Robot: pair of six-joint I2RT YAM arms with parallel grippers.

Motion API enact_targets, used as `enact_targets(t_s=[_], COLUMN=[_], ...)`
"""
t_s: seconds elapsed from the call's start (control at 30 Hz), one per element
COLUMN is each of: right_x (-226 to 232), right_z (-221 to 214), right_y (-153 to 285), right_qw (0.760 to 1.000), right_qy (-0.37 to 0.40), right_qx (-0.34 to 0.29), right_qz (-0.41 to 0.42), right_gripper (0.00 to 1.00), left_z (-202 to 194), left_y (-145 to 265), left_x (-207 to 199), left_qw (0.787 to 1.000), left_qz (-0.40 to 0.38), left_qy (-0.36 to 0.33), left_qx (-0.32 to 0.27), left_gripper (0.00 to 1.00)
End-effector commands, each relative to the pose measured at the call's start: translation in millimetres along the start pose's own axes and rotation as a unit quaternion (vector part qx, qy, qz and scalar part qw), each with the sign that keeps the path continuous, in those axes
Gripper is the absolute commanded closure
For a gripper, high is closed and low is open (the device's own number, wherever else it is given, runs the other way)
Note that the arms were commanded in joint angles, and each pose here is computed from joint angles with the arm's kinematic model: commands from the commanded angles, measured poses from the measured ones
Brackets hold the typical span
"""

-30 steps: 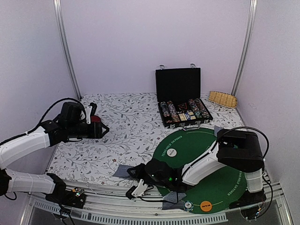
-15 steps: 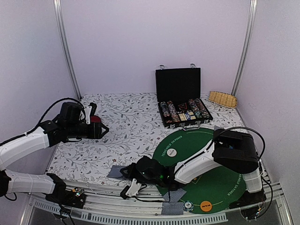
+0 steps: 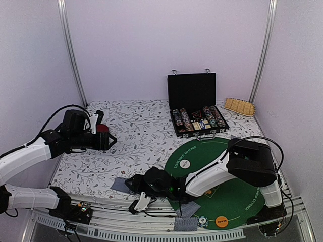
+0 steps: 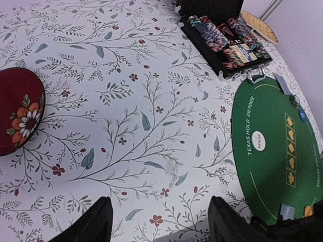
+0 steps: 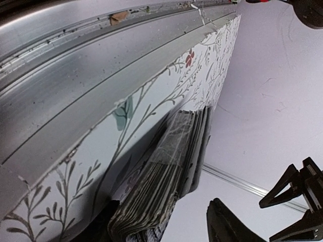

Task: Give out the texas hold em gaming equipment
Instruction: Place the poker card at the center of the board, then move the poker card to the big blind area.

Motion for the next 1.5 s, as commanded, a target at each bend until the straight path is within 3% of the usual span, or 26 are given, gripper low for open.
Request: enact_targets(t_s=[0.0,0.07,0.1,0.13,0.3,0.37,0.47,0.53,0.6,0.7,0.73,0.87,0.93,0.97,1.07,1.17,1.2,1.47], right_x=[12,1,-4,-8,-21,-49,-110,-146,-175,-182,-181,-145,-117,-102,-56,-16,-9,25], right_z=[-9,-15,-18,-21,-39,-45,-56,-64,-84,-113,-122,-122,-117,-112,-91,-68,-64,-48], right_y=[10,15,18,22,40,53,83,108,133,169,188,227,241,247,261,266,266,253], right_qw=[1.000,1.000,1.000,1.000,0.999,0.998,0.982,0.959,0.924,0.837,0.796,0.685,0.622,0.569,0.468,0.411,0.404,0.380], right_qy=[0.008,-0.002,-0.010,-0.019,-0.032,-0.047,-0.151,-0.241,-0.341,-0.526,-0.587,-0.726,-0.783,-0.822,-0.879,-0.901,-0.903,-0.906], right_qx=[0.008,0.014,0.016,0.017,0.026,0.020,-0.022,-0.057,-0.057,-0.048,-0.056,-0.036,-0.002,0.017,0.057,0.072,0.073,0.082], right_qz=[0.028,0.016,0.010,0.005,-0.010,-0.046,-0.108,-0.139,-0.161,-0.146,-0.136,-0.058,-0.011,0.012,0.075,0.119,0.124,0.168], right_gripper=[0.37,0.28,0.03,0.00,0.01,0.01,0.01,0.01,0.01,0.01,0.01,0.01,0.01,0.00,0.02,0.03,0.03,0.01], left_z=[12,16,18,21,34,38,42,36,24,-6,-22,-86,-104,-111,-132,-142,-143,-160], left_y=[9,12,13,15,25,29,34,32,31,29,29,24,15,10,1,-7,-10,-32], left_x=[-11,-17,-19,-21,-30,-35,-43,-46,-55,-72,-80,-89,-79,-75,-67,-64,-62,-44], left_qw=[0.999,0.998,0.997,0.996,0.989,0.985,0.977,0.968,0.956,0.923,0.906,0.832,0.822,0.819,0.800,0.787,0.784,0.762], left_qz=[-0.020,-0.033,-0.036,-0.037,-0.045,-0.056,-0.067,-0.074,-0.087,-0.113,-0.133,-0.189,-0.172,-0.159,-0.146,-0.140,-0.136,-0.112], left_qy=[-0.037,-0.057,-0.068,-0.079,-0.133,-0.155,-0.195,-0.231,-0.276,-0.366,-0.403,-0.516,-0.529,-0.532,-0.544,-0.557,-0.561,-0.586], left_qx=[-0.003,-0.006,-0.008,-0.012,-0.035,-0.044,-0.060,-0.059,-0.048,-0.028,-0.011,0.072,0.122,0.146,0.205,0.226,0.231,0.251], left_gripper=[0.31,0.28,0.27,0.25,0.17,0.16,0.14,0.11,0.08,0.04,0.02,0.02,0.02,0.02,0.02,0.02,0.02,0.02])
Point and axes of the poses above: each gripper's point midway between its finger pads, its own y axis back along the fingers, its own x axis along the line the jaws close on, z = x × y, the point moved 2 cm from there along y, back along the fingers, and after that the axes turned 9 degrees about y, right-handed, at the moved point
